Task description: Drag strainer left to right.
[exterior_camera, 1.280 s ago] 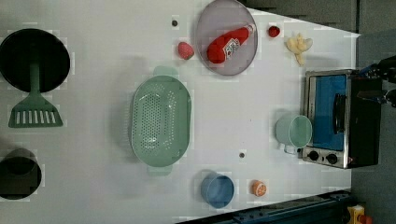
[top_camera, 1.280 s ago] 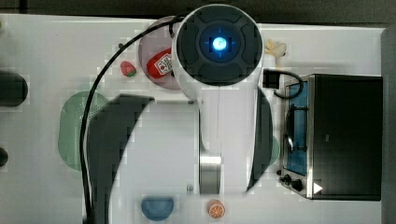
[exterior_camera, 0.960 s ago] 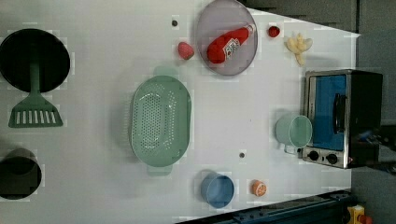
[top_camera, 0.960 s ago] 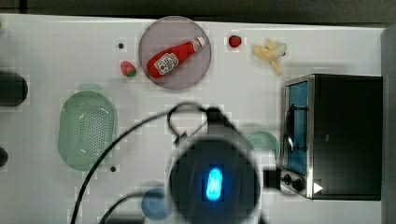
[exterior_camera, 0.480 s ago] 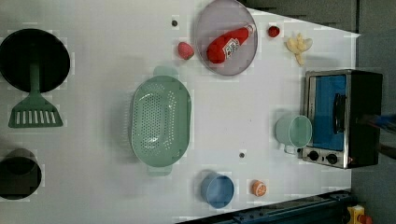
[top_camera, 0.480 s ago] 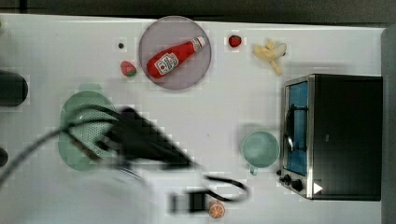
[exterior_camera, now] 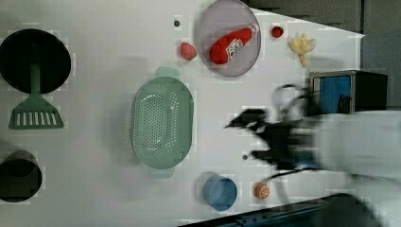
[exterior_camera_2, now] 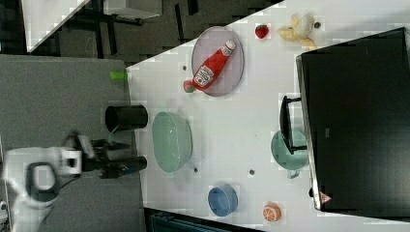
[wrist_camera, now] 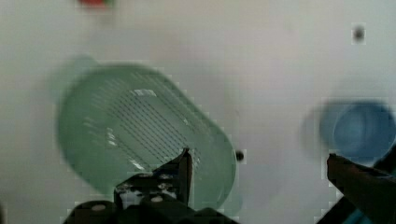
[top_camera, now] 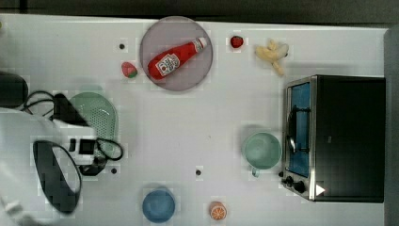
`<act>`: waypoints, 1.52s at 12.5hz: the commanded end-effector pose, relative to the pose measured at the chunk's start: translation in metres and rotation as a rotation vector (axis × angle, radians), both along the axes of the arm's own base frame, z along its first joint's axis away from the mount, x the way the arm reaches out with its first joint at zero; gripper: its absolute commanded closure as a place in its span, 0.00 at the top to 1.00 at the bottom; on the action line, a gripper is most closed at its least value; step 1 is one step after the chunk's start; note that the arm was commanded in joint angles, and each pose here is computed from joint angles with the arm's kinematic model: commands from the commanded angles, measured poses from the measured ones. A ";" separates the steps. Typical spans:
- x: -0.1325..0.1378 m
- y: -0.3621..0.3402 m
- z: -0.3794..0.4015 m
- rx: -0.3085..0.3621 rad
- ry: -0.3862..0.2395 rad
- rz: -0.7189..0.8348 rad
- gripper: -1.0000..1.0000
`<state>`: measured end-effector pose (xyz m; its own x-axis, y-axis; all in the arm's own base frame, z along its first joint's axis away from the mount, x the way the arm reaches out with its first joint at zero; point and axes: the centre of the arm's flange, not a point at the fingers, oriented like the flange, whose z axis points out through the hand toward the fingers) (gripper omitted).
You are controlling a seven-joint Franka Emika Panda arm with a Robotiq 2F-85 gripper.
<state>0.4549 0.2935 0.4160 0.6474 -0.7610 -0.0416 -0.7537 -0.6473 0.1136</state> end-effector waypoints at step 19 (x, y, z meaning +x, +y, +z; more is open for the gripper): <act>0.018 -0.014 -0.252 0.061 -0.020 -0.681 1.00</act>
